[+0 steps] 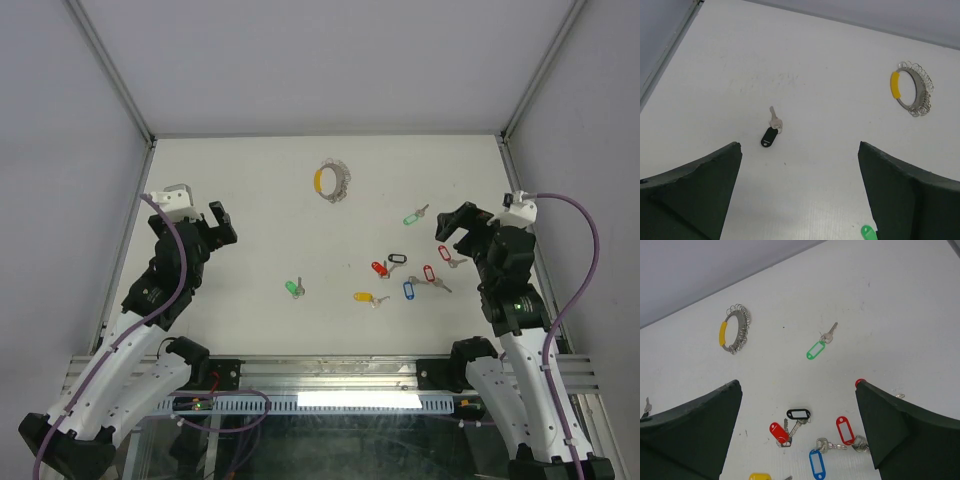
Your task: Put the keys on the keyring
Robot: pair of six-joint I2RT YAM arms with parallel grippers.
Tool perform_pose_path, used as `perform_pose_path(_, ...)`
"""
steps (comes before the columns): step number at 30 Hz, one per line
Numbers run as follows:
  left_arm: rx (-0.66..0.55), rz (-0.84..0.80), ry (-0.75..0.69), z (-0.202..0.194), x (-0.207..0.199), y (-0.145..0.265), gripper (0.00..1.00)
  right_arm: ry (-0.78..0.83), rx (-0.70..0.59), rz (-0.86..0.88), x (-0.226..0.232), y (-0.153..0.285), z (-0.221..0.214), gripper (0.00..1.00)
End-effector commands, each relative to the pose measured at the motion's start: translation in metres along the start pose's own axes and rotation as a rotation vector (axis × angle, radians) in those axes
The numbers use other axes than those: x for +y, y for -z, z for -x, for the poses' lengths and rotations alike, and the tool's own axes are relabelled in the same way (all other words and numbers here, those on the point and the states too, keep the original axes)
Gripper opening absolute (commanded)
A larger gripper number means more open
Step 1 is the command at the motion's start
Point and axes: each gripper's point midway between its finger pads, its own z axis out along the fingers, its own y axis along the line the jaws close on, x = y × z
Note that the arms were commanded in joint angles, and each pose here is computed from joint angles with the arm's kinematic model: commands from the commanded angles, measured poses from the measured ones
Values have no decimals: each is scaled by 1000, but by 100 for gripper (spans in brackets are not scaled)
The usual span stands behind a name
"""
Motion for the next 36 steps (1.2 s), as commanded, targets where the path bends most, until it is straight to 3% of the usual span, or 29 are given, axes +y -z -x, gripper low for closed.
perform_pose_path(1,-66,6,45,26,-1,3,99,-11,-80,19,5,3,20,100)
perform_pose_path(18,29,20,-15,16,-6,-7,99,-89,86,22,20,-8,9,100)
perform_pose_path(22,64,-9,-51,11,-14,-12,99,-52,193,32,26,-20,-2,100)
perform_pose_path(36,175,-86,-185,-9,-42,-42,99,66,372,39,36,-61,-13,96)
